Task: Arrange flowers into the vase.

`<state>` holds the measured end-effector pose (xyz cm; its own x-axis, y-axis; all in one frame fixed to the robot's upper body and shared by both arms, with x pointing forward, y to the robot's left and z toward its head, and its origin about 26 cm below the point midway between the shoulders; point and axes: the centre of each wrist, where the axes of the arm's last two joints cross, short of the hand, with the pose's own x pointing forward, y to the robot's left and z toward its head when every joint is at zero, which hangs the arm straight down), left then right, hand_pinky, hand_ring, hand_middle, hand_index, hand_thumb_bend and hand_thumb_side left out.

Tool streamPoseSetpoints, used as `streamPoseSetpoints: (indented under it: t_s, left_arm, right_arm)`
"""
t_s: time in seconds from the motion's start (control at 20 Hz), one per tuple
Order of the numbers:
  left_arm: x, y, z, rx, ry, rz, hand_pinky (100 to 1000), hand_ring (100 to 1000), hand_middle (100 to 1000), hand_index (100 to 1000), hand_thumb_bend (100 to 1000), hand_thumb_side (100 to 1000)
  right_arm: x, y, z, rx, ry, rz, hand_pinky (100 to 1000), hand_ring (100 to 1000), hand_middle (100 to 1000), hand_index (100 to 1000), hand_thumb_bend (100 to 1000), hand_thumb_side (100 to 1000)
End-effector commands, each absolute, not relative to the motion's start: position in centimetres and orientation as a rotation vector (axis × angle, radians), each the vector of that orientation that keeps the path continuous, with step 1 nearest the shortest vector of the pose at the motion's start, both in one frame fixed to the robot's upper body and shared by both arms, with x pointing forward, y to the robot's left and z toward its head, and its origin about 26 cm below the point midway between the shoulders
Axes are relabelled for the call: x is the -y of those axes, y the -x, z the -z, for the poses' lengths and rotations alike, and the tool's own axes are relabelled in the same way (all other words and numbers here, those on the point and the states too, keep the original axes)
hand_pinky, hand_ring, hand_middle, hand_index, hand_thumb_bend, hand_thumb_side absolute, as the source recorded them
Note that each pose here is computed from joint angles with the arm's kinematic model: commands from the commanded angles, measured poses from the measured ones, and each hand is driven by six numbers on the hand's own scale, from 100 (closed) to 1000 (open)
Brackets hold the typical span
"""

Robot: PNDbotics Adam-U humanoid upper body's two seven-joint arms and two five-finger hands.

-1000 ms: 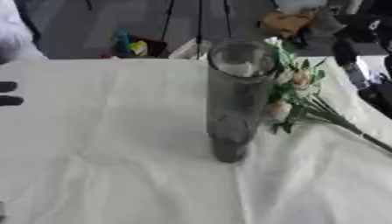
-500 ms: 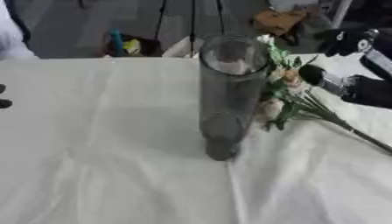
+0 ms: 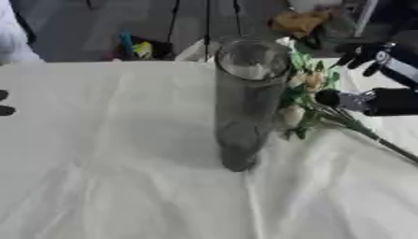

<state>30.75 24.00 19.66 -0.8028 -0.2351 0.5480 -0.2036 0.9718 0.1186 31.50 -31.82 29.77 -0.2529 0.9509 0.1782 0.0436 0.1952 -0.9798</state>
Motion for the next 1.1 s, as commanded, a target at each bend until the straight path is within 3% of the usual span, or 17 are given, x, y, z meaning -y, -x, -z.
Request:
streamPoseSetpoints:
  t_s: [0.05, 0.4, 0.55, 1.1]
  left_arm:
    - [-24.2, -30.5, -20.4, 2.556, -0.313, 0.095, 591, 663, 749, 869, 100, 1000]
    - [-24.1, -30.5, -20.4, 2.557, -0.306, 0.101, 591, 663, 749, 869, 100, 1000]
    - [-24.1, -30.5, -20.4, 2.556, -0.302, 0.105, 591, 662, 749, 869, 100, 1000]
    - [-24.0, -30.5, -20.3, 2.55, -0.297, 0.111, 590, 657, 746, 870, 100, 1000]
  right_arm:
    - [32.8, -31.8, -30.4, 1.461, 1.005, -1.218, 772, 863, 828, 984, 694, 785]
    - [34.2, -33.2, -29.2, 1.361, 0.976, -1.202, 812, 844, 836, 972, 718, 654]
    - [34.8, -33.7, -28.7, 1.323, 0.986, -1.193, 840, 848, 842, 967, 714, 635]
    - [36.8, -35.3, -27.3, 1.244, 1.045, -1.106, 810, 835, 815, 946, 630, 557]
